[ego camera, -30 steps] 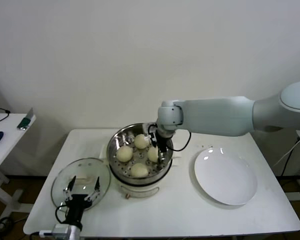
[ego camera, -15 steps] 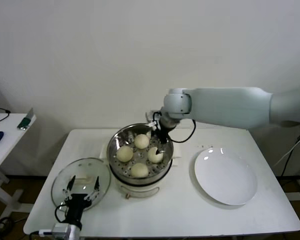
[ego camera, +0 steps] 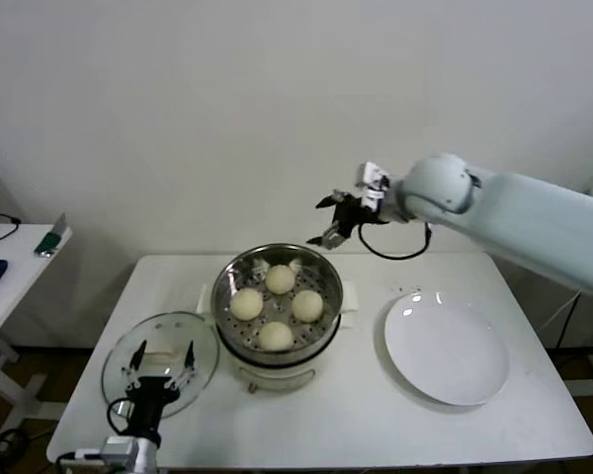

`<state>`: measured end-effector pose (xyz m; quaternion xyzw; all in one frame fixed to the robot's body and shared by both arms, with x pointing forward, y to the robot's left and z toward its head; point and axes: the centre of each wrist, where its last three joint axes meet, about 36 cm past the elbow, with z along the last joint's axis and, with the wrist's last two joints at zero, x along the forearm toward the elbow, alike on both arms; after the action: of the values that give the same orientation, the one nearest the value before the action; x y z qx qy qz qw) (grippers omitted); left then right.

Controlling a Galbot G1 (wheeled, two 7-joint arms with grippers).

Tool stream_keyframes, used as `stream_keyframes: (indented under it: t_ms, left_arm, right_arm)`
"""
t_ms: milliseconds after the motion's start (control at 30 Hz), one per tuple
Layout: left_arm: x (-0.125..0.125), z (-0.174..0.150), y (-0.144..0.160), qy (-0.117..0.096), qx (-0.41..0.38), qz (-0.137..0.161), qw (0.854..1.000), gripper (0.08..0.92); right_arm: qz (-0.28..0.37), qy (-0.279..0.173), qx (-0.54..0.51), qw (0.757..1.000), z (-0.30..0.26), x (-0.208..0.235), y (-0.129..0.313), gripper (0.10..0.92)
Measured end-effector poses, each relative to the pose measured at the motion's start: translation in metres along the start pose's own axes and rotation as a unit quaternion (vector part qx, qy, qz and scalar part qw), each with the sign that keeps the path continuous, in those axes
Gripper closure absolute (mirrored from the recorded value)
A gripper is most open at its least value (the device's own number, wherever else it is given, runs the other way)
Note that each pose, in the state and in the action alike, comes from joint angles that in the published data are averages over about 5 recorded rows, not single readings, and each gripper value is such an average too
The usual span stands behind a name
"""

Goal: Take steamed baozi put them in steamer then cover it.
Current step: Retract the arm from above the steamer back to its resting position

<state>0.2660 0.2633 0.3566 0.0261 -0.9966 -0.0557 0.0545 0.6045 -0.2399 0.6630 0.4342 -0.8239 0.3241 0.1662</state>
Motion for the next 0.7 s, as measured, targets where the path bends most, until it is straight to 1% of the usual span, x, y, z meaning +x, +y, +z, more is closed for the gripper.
stream_keyframes:
  t_ms: [133, 333, 533, 700]
  left_arm:
    - [-0.004, -0.001, 0.004, -0.007, -0.005, 0.002, 1.000, 0.177]
    - [-0.012, -0.005, 0.010, -0.019, -0.020, 0.003, 1.000, 0.177]
    - [-0.017, -0.009, 0.017, -0.029, -0.040, -0.002, 0.999, 0.177]
    - [-0.019, -0.009, 0.020, -0.034, -0.053, -0.006, 0.998, 0.177]
  right_arm:
    - [0.085, -0.028, -0.047, 0.995, 0.050, 0.024, -0.002, 0.200]
    - [0.192, -0.059, -0.099, 0.975, 0.123, 0.052, 0.005, 0.200]
    - [0.262, -0.088, -0.147, 0.950, 0.184, 0.073, 0.029, 0.200]
    - [0.305, -0.115, -0.183, 0.928, 0.234, 0.084, 0.060, 0.200]
